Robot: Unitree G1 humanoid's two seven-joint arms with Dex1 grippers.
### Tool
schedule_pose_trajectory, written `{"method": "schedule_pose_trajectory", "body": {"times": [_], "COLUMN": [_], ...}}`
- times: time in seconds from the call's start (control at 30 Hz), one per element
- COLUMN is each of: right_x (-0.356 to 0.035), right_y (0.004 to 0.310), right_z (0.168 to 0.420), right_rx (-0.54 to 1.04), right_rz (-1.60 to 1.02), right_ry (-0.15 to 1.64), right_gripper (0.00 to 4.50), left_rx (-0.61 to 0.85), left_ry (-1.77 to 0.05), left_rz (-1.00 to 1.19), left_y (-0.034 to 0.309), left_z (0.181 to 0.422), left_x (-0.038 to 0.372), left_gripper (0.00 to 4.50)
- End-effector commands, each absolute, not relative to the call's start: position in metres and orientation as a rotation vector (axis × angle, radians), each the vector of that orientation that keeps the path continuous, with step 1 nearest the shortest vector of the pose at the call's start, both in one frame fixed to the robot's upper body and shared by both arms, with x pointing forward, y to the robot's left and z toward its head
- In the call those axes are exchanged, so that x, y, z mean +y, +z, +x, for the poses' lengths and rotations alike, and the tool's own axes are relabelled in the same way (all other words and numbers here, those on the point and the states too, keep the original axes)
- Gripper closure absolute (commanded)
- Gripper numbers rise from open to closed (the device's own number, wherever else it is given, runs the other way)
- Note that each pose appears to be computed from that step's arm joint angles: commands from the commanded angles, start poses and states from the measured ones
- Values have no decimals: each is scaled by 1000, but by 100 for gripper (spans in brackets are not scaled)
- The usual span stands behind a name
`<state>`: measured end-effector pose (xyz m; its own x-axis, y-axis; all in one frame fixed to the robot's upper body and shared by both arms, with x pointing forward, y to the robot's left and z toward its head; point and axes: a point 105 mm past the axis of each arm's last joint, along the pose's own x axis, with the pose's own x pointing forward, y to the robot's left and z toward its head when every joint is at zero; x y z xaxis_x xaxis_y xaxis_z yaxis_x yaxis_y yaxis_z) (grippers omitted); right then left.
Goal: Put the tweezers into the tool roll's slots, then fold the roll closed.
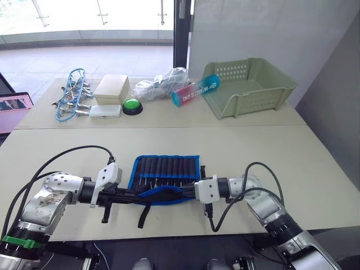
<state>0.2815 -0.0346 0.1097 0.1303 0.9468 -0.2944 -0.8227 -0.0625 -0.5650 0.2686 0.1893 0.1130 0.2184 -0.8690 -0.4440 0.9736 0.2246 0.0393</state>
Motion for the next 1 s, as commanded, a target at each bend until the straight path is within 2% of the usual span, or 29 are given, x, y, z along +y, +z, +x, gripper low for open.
{"method": "schedule_pose_trajectory", "body": {"times": [0.03, 0.27, 0.37, 0.43, 0.53, 0.7, 0.87, 0.97, 1.0], "right_x": [-39, -40, -40, -40, -38, -27, -5, -7, -9], "right_y": [125, 120, 121, 126, 143, 165, 154, 140, 136], "right_z": [284, 292, 291, 291, 282, 264, 255, 264, 267], "right_rx": [-153, -61, -69, -100, -194, -317, -343, -303, -290], "right_rz": [-606, -527, -507, -508, -484, -490, -569, -604, -615], "right_ry": [1427, 1320, 1281, 1245, 1244, 1273, 1295, 1252, 1233], "right_gripper": [450, 450, 368, 296, 197, 197, 197, 275, 314], "left_rx": [333, 320, 316, 313, 304, 294, 266, 249, 247], "left_ry": [-1282, -1234, -1232, -1233, -1243, -1258, -1272, -1269, -1270], "left_rz": [349, 367, 382, 384, 390, 418, 459, 472, 473], "left_y": [116, 103, 100, 99, 98, 100, 104, 109, 110], "left_z": [277, 291, 294, 295, 296, 297, 302, 306, 307], "left_x": [193, 197, 195, 193, 189, 184, 175, 170, 169], "left_gripper": [447, 447, 450, 450, 450, 450, 450, 450, 450]}}
